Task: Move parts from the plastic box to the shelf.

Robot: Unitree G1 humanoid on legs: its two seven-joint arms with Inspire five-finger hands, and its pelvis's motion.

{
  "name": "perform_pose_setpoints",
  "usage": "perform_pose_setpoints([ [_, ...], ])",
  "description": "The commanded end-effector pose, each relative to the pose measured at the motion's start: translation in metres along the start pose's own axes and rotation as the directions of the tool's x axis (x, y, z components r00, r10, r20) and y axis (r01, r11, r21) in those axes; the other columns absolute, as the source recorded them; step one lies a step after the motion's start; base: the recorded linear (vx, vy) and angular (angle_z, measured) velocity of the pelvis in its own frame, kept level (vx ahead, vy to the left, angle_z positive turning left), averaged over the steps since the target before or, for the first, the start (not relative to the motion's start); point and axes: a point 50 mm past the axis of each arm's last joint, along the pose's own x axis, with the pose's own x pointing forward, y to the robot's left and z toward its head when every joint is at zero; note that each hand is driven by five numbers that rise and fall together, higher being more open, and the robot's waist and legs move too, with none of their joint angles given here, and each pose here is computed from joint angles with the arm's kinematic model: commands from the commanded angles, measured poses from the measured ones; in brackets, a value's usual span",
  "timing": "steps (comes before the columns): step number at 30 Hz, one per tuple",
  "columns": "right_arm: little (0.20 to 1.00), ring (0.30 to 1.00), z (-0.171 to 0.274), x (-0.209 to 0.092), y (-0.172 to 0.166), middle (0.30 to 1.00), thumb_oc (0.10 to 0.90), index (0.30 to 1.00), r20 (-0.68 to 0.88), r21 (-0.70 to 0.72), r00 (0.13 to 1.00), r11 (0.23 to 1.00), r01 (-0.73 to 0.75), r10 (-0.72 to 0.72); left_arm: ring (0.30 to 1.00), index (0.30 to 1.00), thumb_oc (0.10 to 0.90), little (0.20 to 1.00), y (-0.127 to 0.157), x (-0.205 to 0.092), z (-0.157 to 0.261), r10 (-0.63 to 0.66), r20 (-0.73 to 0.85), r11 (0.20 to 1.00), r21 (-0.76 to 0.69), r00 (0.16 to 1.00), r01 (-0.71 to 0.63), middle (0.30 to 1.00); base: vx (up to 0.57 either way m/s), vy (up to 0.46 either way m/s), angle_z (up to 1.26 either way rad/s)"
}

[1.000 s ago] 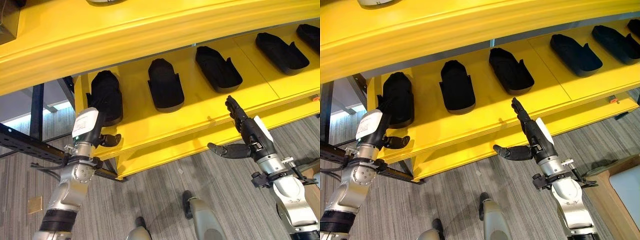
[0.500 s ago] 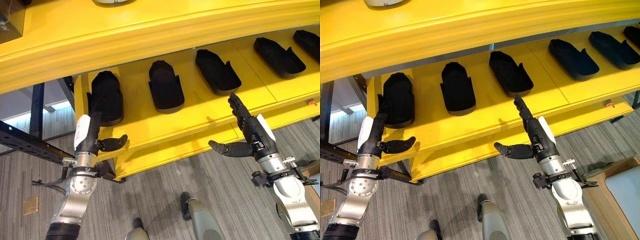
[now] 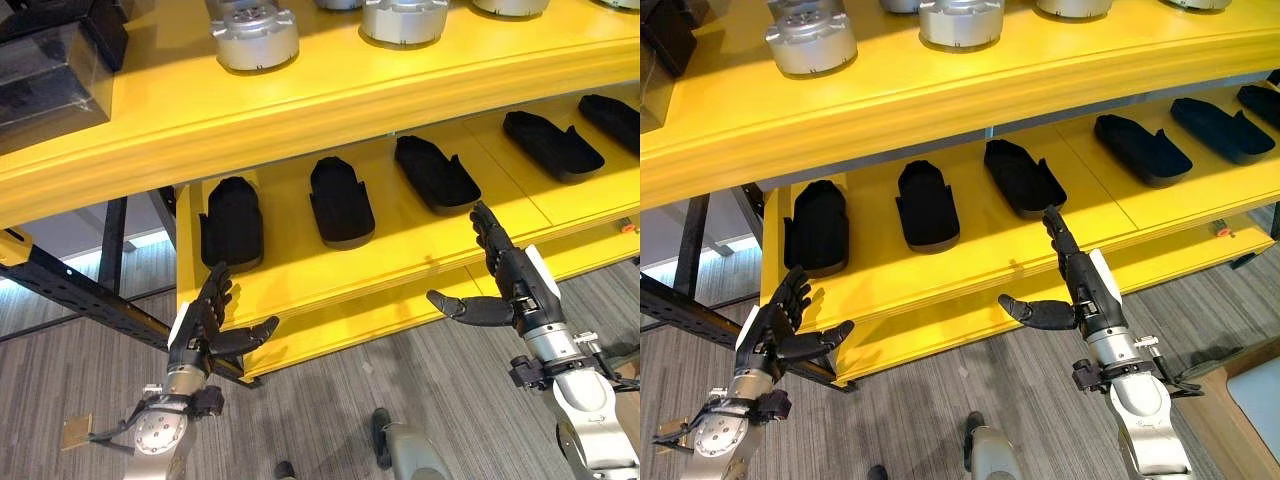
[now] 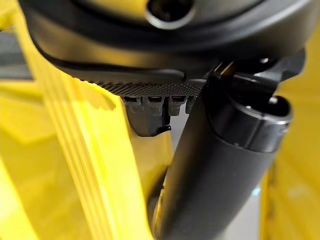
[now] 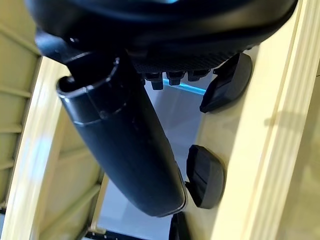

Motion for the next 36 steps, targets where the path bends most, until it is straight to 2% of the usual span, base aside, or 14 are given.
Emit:
perform_pose_setpoints([
  [1,1.0,1.0,0.036,0.007,-0.015,1.0,0.9,1.0,0.231,0.022,0.972,0.999,0.043,-0.047,1.0,1.0,0.9,1.0,0.005,0.008,0.048,-0.042,0.236,0.999,0.024,0.971,0.037,1.0,-0.03,-0.062,-0.01],
  [7,1.0,1.0,0.011,-0.017,-0.018,1.0,0.9,1.0,0.093,0.12,0.991,0.989,0.089,-0.101,1.0,1.0,0.9,1.0,0.014,-0.011,0.03,0.05,0.172,0.997,-0.058,0.984,-0.041,1.0,-0.07,-0.15,0.06],
  [11,1.0,1.0,0.006,-0.027,-0.022,1.0,0.9,1.0,0.062,0.135,0.989,0.983,0.127,-0.136,1.0,1.0,0.9,1.0,0.011,-0.01,0.025,0.032,0.162,0.993,-0.122,0.986,-0.012,1.0,-0.11,-0.101,0.55],
  [20,1.0,1.0,-0.031,-0.038,-0.006,1.0,0.9,1.0,-0.12,0.239,0.987,0.962,0.133,-0.107,1.0,1.0,0.9,1.0,0.001,-0.012,-0.001,0.023,0.057,0.974,-0.228,0.998,-0.009,1.0,0.0,0.063,0.12],
  [26,1.0,1.0,-0.041,-0.046,-0.002,1.0,0.9,1.0,-0.187,0.247,0.978,0.96,0.135,-0.09,1.0,1.0,0.9,1.0,0.003,-0.017,-0.004,0.004,0.027,0.981,-0.196,1.0,0.001,1.0,0.06,0.112,-0.2],
  [36,1.0,1.0,-0.047,-0.042,0.012,1.0,0.9,1.0,-0.215,0.265,0.976,0.959,0.1,-0.043,1.0,1.0,0.9,1.0,0.001,-0.015,-0.011,0.01,-0.002,0.971,-0.24,1.0,-0.01,1.0,0.01,0.076,-0.03],
])
